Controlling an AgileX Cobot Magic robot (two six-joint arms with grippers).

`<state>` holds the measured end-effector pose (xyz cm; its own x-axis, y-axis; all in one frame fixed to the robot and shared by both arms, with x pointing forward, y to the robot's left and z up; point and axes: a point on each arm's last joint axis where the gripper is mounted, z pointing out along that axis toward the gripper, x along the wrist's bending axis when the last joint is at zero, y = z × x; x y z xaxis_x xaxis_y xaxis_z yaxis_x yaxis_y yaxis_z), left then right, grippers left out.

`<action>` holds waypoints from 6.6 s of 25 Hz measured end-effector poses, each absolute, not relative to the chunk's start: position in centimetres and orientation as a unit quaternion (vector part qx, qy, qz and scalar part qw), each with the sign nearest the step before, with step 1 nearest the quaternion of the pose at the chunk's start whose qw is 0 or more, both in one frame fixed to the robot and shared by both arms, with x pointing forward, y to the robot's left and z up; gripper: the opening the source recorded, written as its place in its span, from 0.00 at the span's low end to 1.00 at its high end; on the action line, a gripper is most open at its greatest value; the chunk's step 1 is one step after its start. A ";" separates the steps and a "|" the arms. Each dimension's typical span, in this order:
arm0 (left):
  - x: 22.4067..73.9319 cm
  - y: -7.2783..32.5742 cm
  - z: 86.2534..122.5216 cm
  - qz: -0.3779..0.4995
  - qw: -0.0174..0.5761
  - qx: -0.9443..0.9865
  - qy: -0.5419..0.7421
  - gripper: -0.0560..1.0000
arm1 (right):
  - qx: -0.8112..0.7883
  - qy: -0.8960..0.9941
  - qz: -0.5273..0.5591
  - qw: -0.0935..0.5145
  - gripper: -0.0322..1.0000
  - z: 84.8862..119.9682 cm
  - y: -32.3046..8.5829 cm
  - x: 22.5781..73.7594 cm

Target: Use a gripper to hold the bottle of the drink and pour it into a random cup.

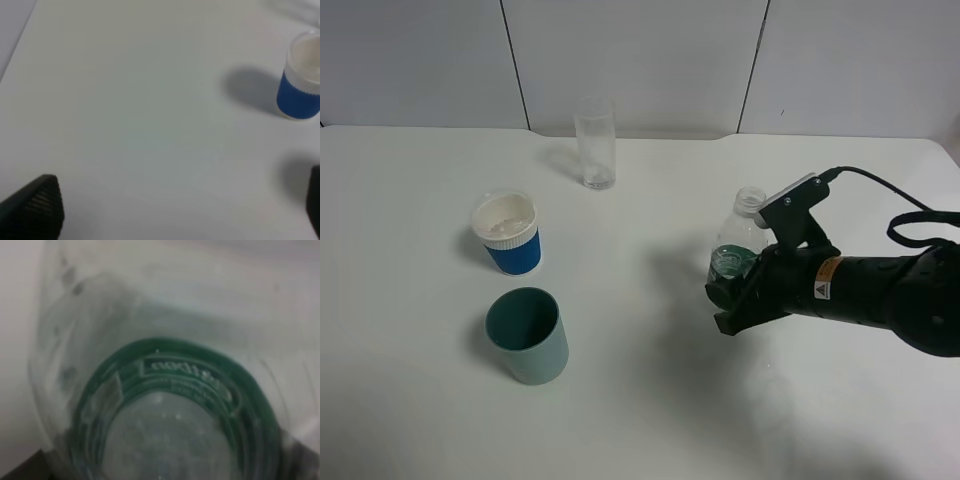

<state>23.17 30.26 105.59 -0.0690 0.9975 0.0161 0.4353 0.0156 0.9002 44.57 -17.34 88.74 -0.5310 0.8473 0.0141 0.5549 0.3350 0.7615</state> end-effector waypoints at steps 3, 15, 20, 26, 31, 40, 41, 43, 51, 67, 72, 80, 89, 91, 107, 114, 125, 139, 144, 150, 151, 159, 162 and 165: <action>23.2 30.3 105.6 0.393 0.358 0.581 0.616 0.98 | 0.413 0.808 0.363 0.211 0.58 88.7 -17.3 44.6; 23.2 30.3 105.6 0.393 0.358 0.581 0.616 0.98 | 0.369 0.829 0.351 0.230 0.58 88.7 -17.3 44.6; 23.2 30.3 105.6 0.393 0.358 0.581 0.616 0.98 | 0.366 0.831 0.350 0.231 0.58 88.7 -17.3 44.6; 23.2 30.3 105.6 0.393 0.358 0.581 0.616 0.98 | 0.358 0.833 0.353 0.232 0.63 88.8 -17.3 44.6; 23.2 30.3 105.6 0.393 0.358 0.581 0.616 0.98 | 0.359 0.835 0.349 0.229 0.79 88.6 -17.3 44.5; 23.2 30.3 105.6 0.393 0.358 0.581 0.616 0.98 | 0.360 0.835 0.349 0.229 0.81 88.6 -17.3 44.5; 23.2 30.3 105.6 0.393 0.358 0.581 0.616 0.98 | 0.361 0.834 0.349 0.228 0.81 88.6 -17.3 44.5; 23.2 30.3 105.6 0.393 0.358 0.581 0.616 0.98 | 0.366 0.831 0.351 0.226 0.81 88.9 -17.3 44.5; 23.2 30.3 105.6 0.393 0.358 0.581 0.616 0.98 | 0.359 0.814 0.384 0.247 0.81 92.3 -17.6 43.9; 23.2 30.3 105.6 0.393 0.358 0.581 0.616 0.98 | 0.359 0.773 0.440 0.282 0.81 97.8 -18.9 42.0; 23.2 30.2 105.6 0.393 0.358 0.581 0.616 0.98 | 0.342 0.752 0.476 0.302 0.81 100.0 -19.1 41.0; 23.2 30.2 105.6 0.393 0.358 0.581 0.616 0.98 | 0.320 0.765 0.453 0.328 0.81 103.2 -19.9 40.5; 23.2 30.2 105.6 0.393 0.358 0.581 0.616 0.98 | 0.403 0.734 0.380 0.393 0.81 106.6 -23.9 43.3; 23.2 30.2 105.6 0.393 0.358 0.581 0.616 0.98 | 0.430 0.720 0.362 0.406 0.81 106.8 -25.3 43.7; 23.2 30.2 105.6 0.393 0.358 0.581 0.616 0.98 | 0.533 0.602 0.354 0.478 0.81 110.8 -30.7 36.9; 23.2 30.2 105.6 0.393 0.358 0.581 0.616 0.98 | 0.555 0.583 0.368 0.465 0.81 111.2 -30.6 30.7; 23.2 30.2 105.6 0.393 0.358 0.581 0.616 0.98 | 0.581 0.580 0.387 0.419 0.82 109.1 -30.1 23.5; 23.2 30.2 105.6 0.393 0.358 0.581 0.616 0.98 | 0.609 0.611 0.361 0.353 0.83 107.1 -29.6 21.2; 23.2 30.2 105.6 0.393 0.358 0.581 0.616 0.98 | 0.613 0.615 0.354 0.346 0.83 106.4 -29.6 21.6; 23.2 30.2 105.6 0.393 0.358 0.581 0.616 0.98 | 0.616 0.617 0.351 0.343 0.83 105.1 -29.6 22.6; 23.2 30.2 105.6 0.393 0.358 0.581 0.616 0.98 | 0.613 0.615 0.355 0.347 0.83 105.1 -29.6 22.7; 23.2 30.2 105.6 0.393 0.358 0.581 0.616 0.98 | 0.607 0.606 0.365 0.362 0.83 104.8 -29.7 23.5; 23.2 30.2 105.6 0.393 0.358 0.581 0.616 0.98 | 0.607 0.605 0.365 0.364 0.83 104.8 -29.7 23.5; 23.2 30.2 105.6 0.393 0.358 0.581 0.616 0.98 | 0.608 0.604 0.365 0.363 0.83 104.8 -29.7 23.5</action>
